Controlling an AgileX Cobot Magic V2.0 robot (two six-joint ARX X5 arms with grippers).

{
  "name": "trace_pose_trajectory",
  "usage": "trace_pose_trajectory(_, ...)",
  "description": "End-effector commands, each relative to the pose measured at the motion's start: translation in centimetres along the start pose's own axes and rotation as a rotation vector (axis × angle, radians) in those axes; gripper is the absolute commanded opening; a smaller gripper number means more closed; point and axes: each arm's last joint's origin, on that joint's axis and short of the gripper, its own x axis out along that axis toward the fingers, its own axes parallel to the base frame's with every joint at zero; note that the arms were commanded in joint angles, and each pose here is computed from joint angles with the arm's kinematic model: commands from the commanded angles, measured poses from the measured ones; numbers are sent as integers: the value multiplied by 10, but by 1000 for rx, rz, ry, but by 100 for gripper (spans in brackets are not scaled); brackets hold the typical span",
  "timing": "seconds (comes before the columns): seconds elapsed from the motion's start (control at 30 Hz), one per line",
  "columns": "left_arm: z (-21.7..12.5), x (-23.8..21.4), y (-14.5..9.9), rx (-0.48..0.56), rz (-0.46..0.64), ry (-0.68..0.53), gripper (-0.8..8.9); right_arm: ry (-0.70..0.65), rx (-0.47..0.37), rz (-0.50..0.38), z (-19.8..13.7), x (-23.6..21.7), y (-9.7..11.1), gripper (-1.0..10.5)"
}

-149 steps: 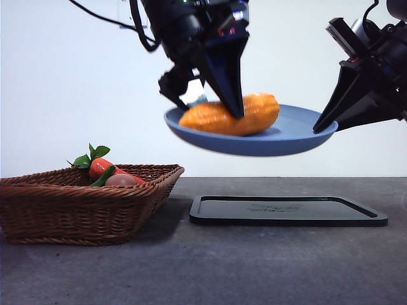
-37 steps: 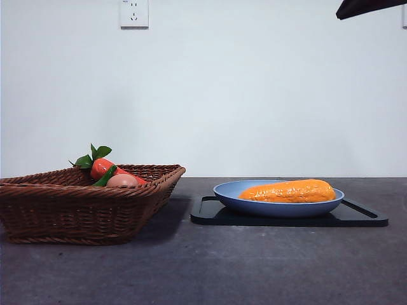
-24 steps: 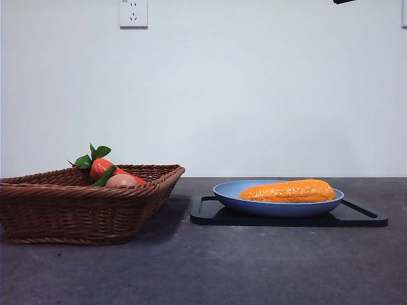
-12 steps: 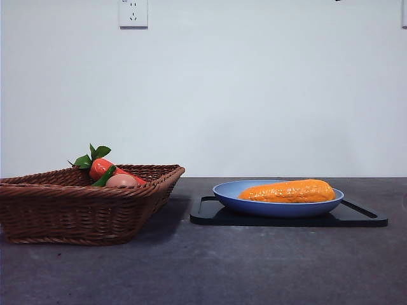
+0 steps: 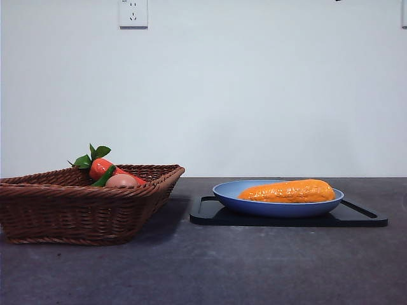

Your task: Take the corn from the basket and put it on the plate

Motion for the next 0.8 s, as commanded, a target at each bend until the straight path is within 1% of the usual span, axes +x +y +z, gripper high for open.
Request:
trace_pose_trajectory(0.03, -7, 2, 1, -27, 4, 22, 8, -11, -11, 0, 3, 1, -1, 2)
trace_pose_trajectory(0.1, -10, 2, 0, -32, 3, 41, 8, -11, -12, 1, 3, 1, -1, 2)
trace_pose_trajectory(0.8, -9, 2, 0, -30, 1, 36, 8, -11, -11, 0, 3, 1, -1, 2)
